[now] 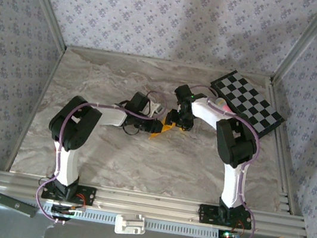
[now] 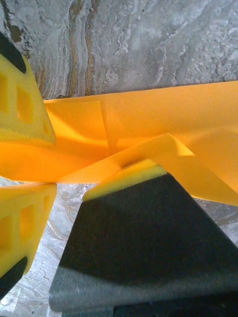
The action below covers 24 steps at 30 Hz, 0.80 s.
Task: Fold a paper plane with a square sheet of paper (pick it up from the middle)
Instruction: Fold the wing for the fifth time at the center of the table.
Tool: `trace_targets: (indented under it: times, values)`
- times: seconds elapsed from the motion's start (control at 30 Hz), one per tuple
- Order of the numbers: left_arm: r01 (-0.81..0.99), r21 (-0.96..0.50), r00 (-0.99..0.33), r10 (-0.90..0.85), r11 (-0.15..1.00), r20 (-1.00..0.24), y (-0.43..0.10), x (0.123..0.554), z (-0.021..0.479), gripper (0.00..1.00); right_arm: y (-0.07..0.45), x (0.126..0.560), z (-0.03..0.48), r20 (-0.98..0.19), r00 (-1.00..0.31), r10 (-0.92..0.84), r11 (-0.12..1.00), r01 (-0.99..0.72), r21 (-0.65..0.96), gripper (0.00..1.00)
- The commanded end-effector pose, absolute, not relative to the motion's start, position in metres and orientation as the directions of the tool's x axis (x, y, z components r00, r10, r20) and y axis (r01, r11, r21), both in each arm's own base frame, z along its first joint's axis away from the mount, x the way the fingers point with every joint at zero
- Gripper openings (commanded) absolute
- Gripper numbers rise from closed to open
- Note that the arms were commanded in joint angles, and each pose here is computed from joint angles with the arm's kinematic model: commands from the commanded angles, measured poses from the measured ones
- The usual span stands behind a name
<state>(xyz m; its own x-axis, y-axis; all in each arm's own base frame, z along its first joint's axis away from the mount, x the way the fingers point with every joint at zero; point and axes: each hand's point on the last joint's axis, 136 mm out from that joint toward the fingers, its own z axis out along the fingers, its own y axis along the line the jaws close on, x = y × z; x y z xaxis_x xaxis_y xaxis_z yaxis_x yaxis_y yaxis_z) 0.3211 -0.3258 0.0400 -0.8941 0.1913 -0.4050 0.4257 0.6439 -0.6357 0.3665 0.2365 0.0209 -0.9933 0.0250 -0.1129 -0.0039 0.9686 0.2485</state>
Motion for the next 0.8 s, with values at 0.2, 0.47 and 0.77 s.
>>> trace_targets:
  times: [0.2,0.47,0.77]
  values:
    - [0.451,-0.621,-0.888,0.257,0.641,-0.380,-0.324,0.315,0.026,0.31,0.221,0.339,-0.034,0.039,-0.998,0.043,0.985,0.049,0.163,0.64]
    - [0.473,-0.617,-0.880,0.301,0.629,-0.367,-0.323,0.309,0.020,0.34,0.219,0.341,-0.034,0.047,-0.997,0.058,0.984,0.065,0.168,0.64]
    - [0.477,-0.602,-0.878,0.325,0.640,-0.350,-0.319,0.306,0.010,0.35,0.226,0.347,-0.031,0.076,-0.992,0.100,0.968,0.115,0.223,0.64]
